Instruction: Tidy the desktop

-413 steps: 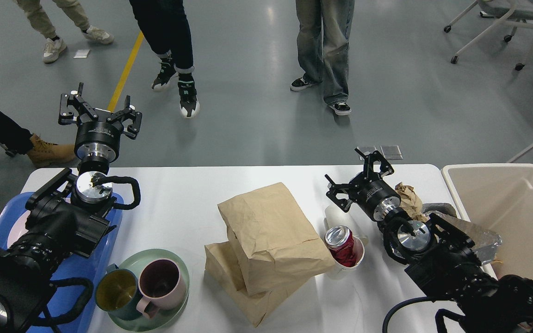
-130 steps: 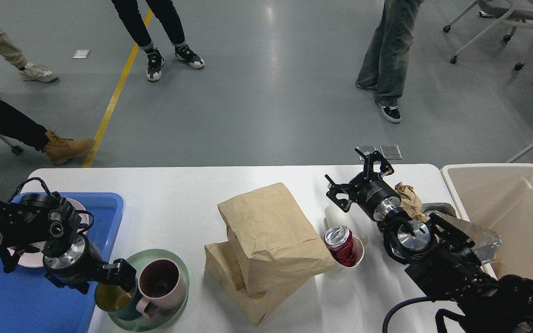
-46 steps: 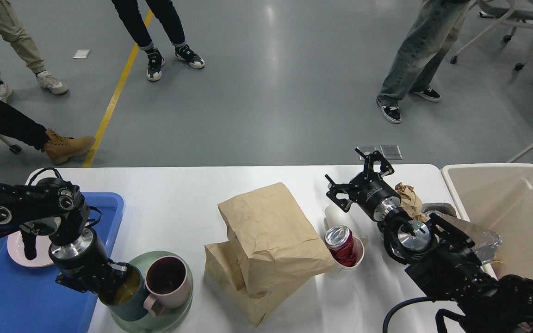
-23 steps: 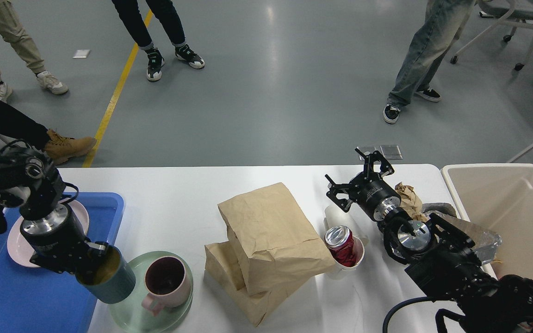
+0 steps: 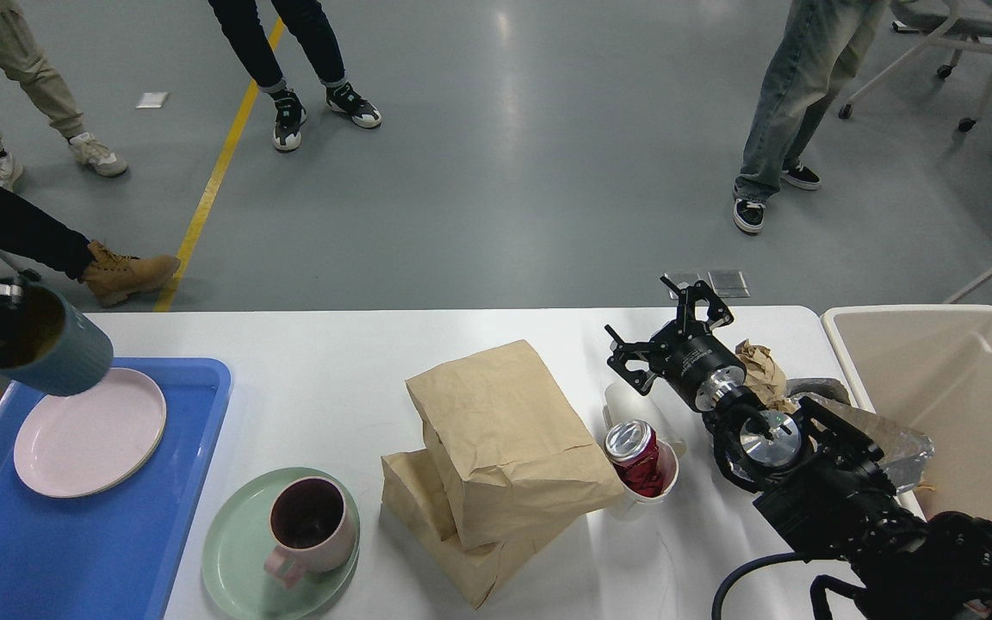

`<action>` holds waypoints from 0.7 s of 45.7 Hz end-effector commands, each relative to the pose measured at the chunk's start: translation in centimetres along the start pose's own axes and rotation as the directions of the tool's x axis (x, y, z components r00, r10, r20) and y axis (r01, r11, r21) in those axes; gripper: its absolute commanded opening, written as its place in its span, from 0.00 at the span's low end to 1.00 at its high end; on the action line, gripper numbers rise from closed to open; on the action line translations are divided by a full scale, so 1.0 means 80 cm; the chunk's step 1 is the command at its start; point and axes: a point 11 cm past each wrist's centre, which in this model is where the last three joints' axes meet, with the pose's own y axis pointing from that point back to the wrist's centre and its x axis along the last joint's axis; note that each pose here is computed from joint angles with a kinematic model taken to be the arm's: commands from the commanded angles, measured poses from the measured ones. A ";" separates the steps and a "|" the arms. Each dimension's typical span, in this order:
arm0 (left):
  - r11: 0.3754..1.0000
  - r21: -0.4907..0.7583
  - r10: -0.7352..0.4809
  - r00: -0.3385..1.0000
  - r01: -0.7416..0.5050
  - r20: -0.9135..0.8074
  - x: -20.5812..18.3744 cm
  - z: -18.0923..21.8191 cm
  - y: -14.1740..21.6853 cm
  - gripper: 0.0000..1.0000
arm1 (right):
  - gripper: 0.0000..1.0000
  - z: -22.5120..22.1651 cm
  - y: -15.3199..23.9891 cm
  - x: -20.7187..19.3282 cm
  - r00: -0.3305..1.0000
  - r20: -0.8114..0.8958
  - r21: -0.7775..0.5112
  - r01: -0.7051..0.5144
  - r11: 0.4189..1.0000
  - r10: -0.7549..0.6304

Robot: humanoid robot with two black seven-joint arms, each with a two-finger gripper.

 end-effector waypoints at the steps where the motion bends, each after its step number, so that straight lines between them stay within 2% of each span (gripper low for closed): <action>1: 0.999 0.000 0.050 0.997 -0.050 -0.060 0.006 -0.020 0.042 0.00 | 1.00 0.000 0.000 0.000 1.000 0.001 0.000 0.000 1.000 0.000; 6: 0.998 -0.011 0.054 0.994 -0.056 -0.096 0.003 -0.038 0.050 0.00 | 1.00 0.000 0.000 0.000 1.000 0.001 0.000 0.000 1.000 0.000; 13: 1.000 0.021 0.010 0.987 -0.006 -0.158 -0.013 -0.076 0.031 0.00 | 1.00 0.000 0.000 0.000 1.000 0.001 0.000 0.000 1.000 0.000; 25: 0.978 0.124 -0.125 0.951 0.166 -0.284 -0.072 -0.166 -0.031 0.00 | 1.00 0.000 0.000 0.000 1.000 0.000 -0.001 0.000 1.000 0.000; 32: 0.967 0.117 -0.177 0.924 0.228 -0.338 -0.106 -0.204 -0.065 0.00 | 1.00 0.000 0.000 0.000 1.000 0.000 -0.001 0.000 1.000 0.000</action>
